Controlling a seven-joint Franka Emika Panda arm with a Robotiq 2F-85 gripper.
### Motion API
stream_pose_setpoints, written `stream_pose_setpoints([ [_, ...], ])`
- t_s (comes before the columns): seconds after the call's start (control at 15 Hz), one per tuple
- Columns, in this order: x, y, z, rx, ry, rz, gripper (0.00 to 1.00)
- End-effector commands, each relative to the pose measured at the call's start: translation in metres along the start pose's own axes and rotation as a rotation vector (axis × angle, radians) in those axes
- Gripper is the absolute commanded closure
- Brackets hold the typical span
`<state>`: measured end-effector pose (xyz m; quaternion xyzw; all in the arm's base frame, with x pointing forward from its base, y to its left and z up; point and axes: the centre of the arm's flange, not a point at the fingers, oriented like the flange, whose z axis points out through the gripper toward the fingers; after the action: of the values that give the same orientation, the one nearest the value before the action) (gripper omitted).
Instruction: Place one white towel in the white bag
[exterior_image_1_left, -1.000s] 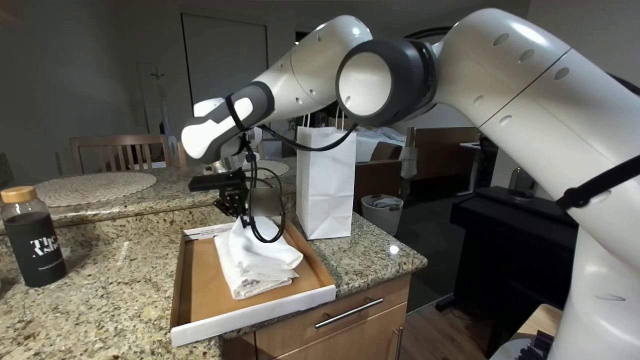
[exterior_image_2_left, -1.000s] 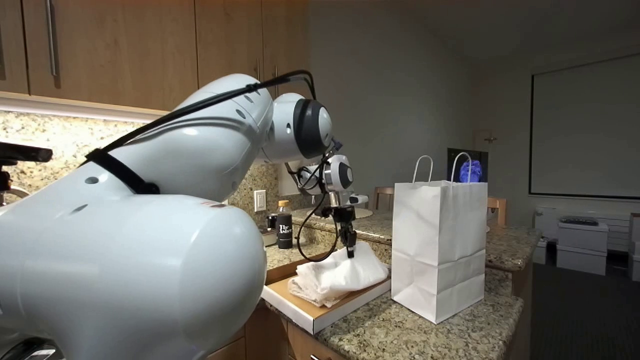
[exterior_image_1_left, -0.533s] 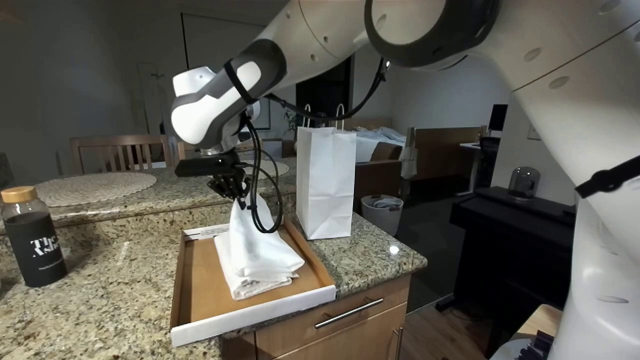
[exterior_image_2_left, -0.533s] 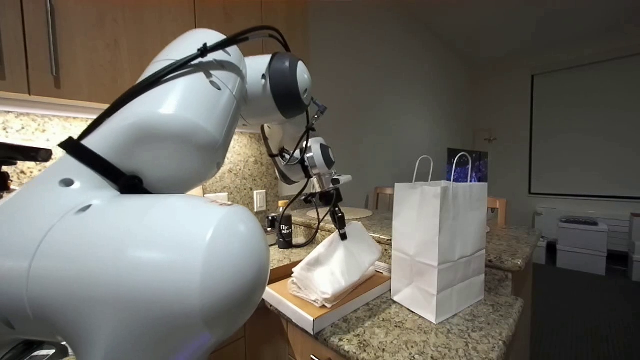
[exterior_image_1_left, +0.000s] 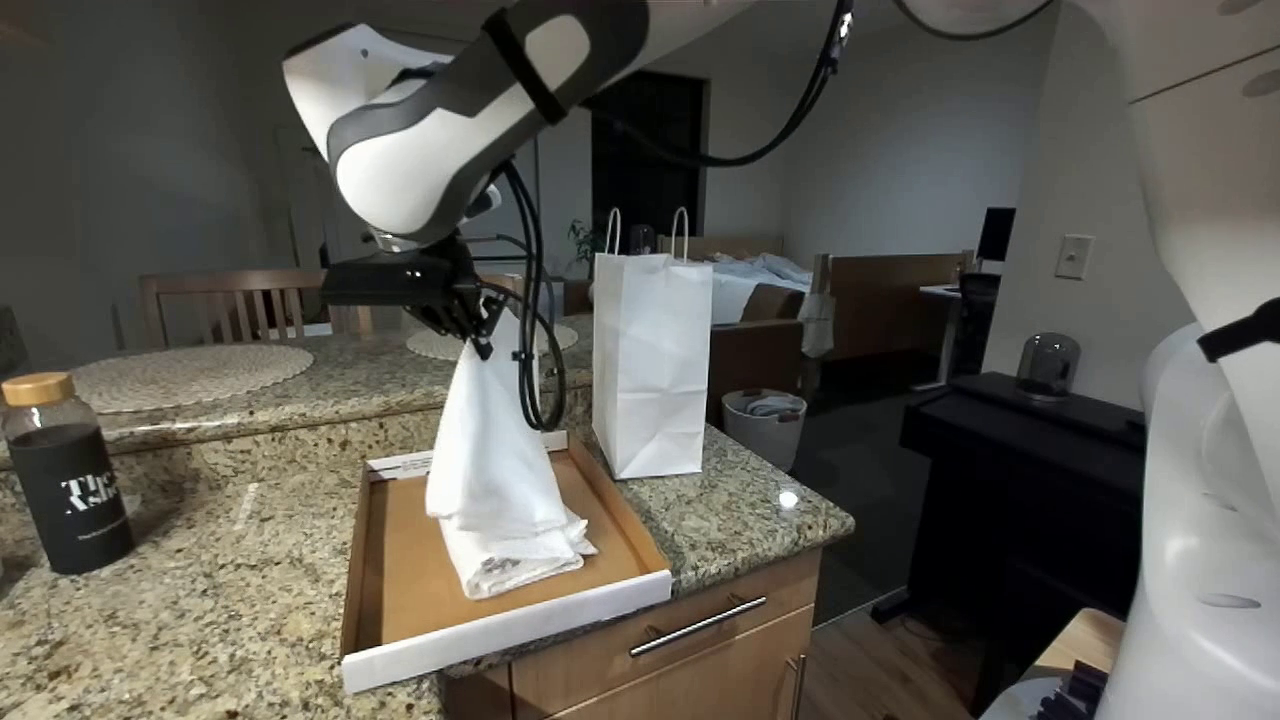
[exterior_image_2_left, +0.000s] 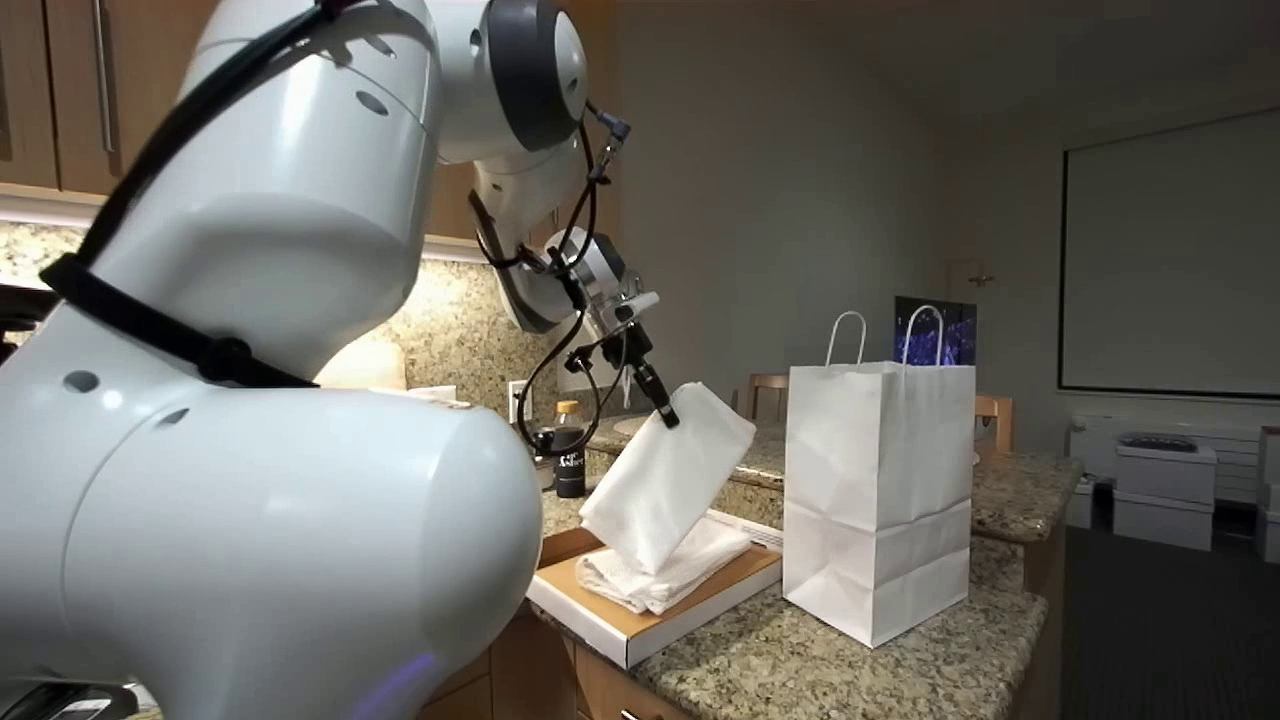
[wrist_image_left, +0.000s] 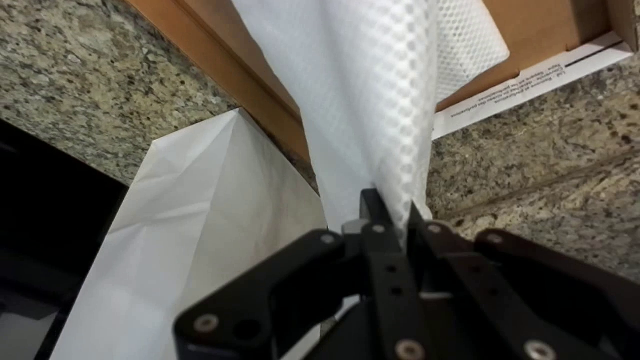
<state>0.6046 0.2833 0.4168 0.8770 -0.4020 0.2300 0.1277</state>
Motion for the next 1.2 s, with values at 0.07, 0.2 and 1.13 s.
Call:
stream_pose_setpoints([
  [0.07,0.003,0.045,-0.054,0.057,0.052,0.043,0.92],
  [0.2,0.007,0.05,-0.077,0.086,0.058,0.04,0.92],
  [1.13,0.088,0.118,-0.228,0.144,0.347,-0.136,0.93],
])
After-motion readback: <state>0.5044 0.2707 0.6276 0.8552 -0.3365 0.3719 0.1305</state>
